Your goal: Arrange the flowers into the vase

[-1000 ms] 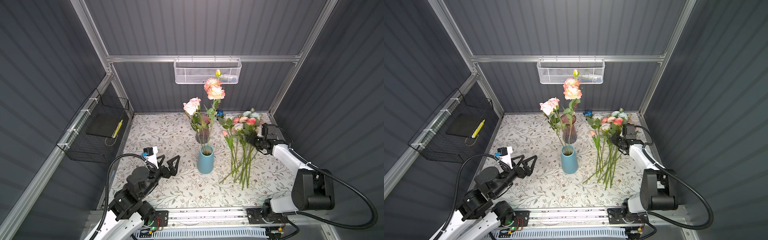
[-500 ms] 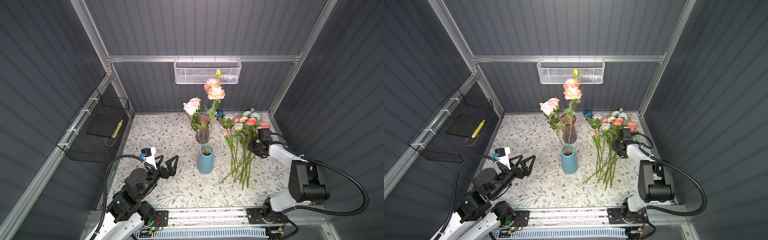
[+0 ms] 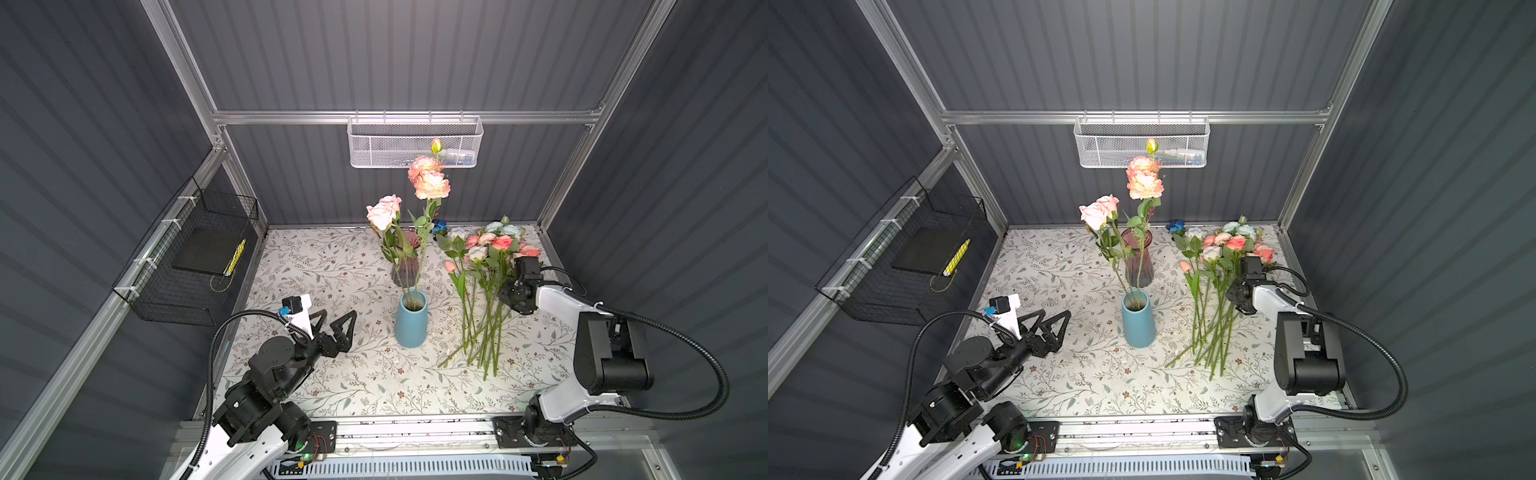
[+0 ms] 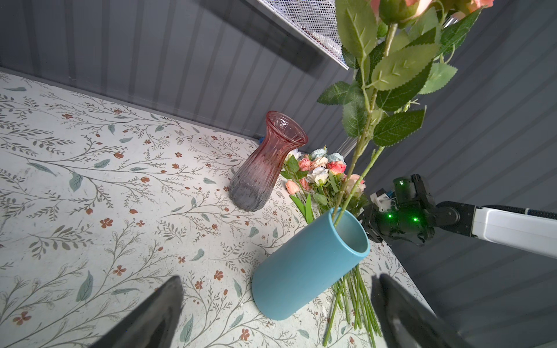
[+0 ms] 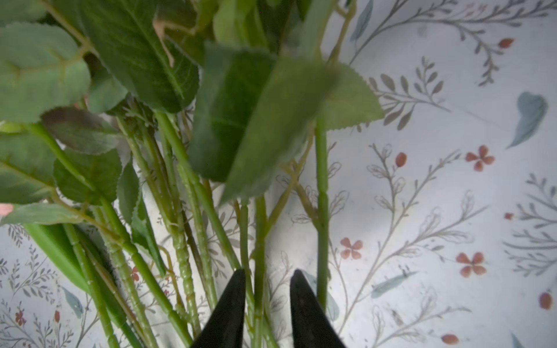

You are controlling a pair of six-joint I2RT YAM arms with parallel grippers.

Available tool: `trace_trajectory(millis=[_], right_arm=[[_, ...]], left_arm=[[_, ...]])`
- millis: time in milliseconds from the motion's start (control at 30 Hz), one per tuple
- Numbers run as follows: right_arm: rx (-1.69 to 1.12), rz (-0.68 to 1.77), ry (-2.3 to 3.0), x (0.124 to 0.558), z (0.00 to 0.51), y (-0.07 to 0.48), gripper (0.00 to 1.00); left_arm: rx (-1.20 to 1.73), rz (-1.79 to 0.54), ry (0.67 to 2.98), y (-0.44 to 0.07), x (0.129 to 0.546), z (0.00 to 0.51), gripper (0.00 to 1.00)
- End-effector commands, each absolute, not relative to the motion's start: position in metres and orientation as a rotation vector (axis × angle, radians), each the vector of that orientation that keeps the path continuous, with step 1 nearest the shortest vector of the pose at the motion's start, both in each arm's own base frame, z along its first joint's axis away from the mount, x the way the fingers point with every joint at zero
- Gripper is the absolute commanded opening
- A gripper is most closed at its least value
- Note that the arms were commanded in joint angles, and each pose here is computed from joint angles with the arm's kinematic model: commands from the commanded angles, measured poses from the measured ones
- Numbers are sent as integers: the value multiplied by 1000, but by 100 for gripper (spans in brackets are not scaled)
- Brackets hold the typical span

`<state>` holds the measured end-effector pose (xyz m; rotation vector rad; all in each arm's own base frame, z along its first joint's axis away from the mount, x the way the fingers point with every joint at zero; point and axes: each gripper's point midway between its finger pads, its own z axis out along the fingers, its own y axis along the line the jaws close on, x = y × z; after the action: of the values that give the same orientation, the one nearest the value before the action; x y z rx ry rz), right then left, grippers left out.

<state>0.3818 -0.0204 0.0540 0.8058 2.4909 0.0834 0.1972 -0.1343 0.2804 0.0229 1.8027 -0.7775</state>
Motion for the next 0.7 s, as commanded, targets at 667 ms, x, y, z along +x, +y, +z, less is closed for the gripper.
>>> trace_trajectory(millis=[667], right_arm=[[803,106,2570,400,42,-18,19]], left_arm=[[37,-737,1827,-134,200,275,100]])
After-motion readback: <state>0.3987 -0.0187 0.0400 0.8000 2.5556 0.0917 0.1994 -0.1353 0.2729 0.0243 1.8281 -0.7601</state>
